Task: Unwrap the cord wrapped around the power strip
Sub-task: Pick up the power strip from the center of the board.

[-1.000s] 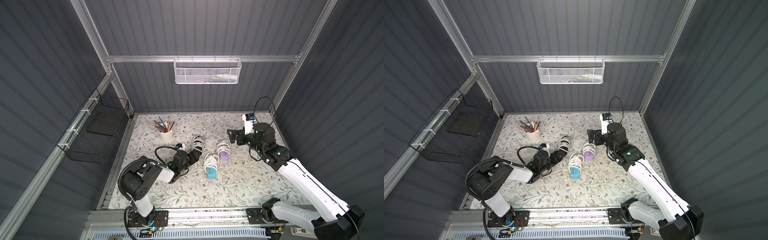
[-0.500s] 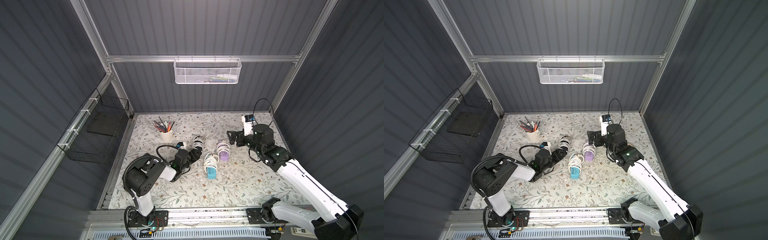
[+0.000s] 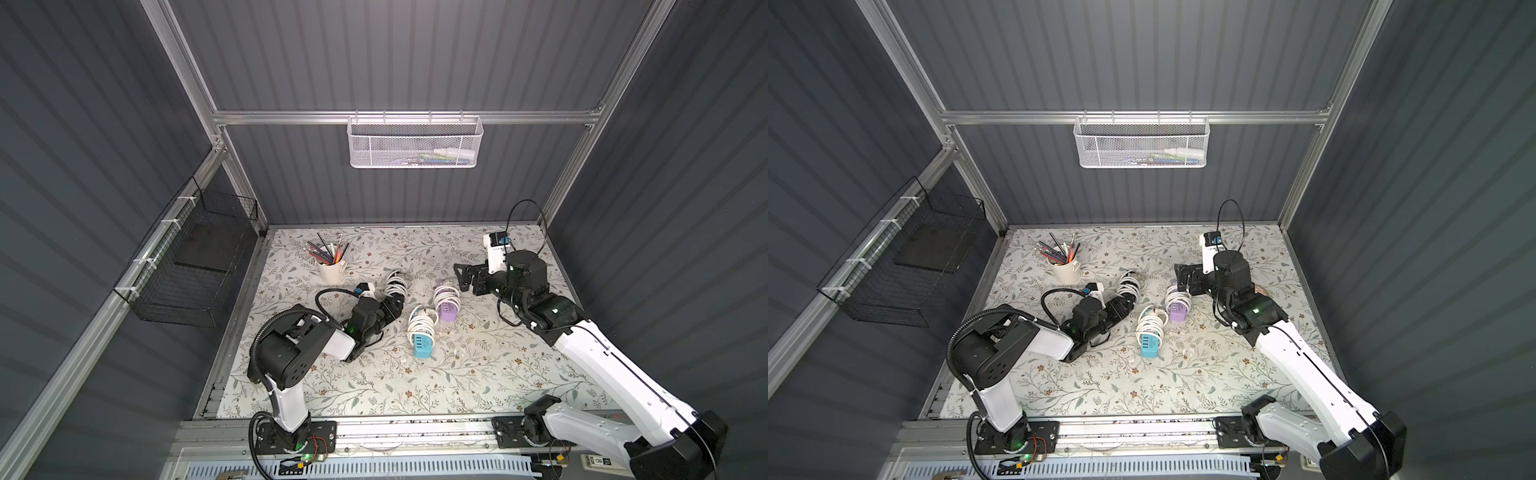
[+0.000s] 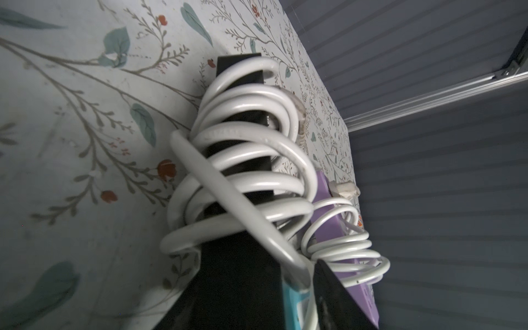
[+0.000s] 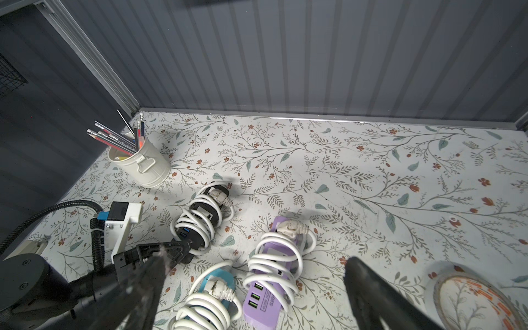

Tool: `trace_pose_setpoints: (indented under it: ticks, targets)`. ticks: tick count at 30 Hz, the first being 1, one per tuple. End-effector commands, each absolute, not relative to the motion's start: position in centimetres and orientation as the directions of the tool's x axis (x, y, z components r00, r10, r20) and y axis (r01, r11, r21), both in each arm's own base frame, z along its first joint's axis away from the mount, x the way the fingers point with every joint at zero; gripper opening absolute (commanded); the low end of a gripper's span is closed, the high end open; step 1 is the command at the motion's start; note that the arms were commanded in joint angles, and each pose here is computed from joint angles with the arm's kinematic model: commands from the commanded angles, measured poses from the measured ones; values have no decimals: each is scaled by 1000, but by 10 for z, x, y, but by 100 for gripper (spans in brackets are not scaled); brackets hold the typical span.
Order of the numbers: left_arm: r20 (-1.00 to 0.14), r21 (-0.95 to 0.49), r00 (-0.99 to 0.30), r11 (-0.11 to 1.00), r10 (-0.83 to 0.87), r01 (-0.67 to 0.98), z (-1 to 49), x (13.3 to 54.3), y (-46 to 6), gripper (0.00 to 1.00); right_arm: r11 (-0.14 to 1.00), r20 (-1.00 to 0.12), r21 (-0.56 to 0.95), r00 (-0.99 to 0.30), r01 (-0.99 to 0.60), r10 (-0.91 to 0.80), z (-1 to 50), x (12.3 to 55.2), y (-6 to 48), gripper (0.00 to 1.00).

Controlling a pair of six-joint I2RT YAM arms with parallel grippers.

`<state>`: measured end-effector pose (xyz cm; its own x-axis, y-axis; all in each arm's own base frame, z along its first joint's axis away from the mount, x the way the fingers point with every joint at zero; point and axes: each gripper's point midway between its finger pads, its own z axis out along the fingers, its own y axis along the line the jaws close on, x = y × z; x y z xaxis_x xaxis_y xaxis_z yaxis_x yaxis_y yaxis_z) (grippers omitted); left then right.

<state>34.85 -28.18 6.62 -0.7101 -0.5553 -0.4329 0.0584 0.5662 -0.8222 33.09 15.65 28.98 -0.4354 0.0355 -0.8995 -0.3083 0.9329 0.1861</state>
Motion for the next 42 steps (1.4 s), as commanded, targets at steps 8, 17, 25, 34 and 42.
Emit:
trace_pose_setpoints:
  ticks: [8, 17, 25, 34, 42]
  targets:
    - [-434, -844, -700, 527, -567, 96, 70, 337, -278, 75, 928, -902, 206, -429, -310, 57, 290, 331, 157, 99]
    - [-424, -853, -691, 515, -586, 87, 60, 333, -271, 67, 925, -902, 214, -427, -313, 64, 291, 331, 158, 99]
    - [-428, -853, -681, 515, -595, 87, 56, 341, -275, 61, 927, -903, 210, -425, -311, 62, 291, 329, 156, 99]
    - [-449, -843, -669, 528, -592, 99, 59, 351, -280, 59, 927, -902, 210, -426, -310, 62, 289, 328, 156, 99]
    - [-450, -839, -675, 535, -584, 98, 56, 353, -283, 27, 928, -902, 209, -426, -310, 61, 288, 327, 155, 99]
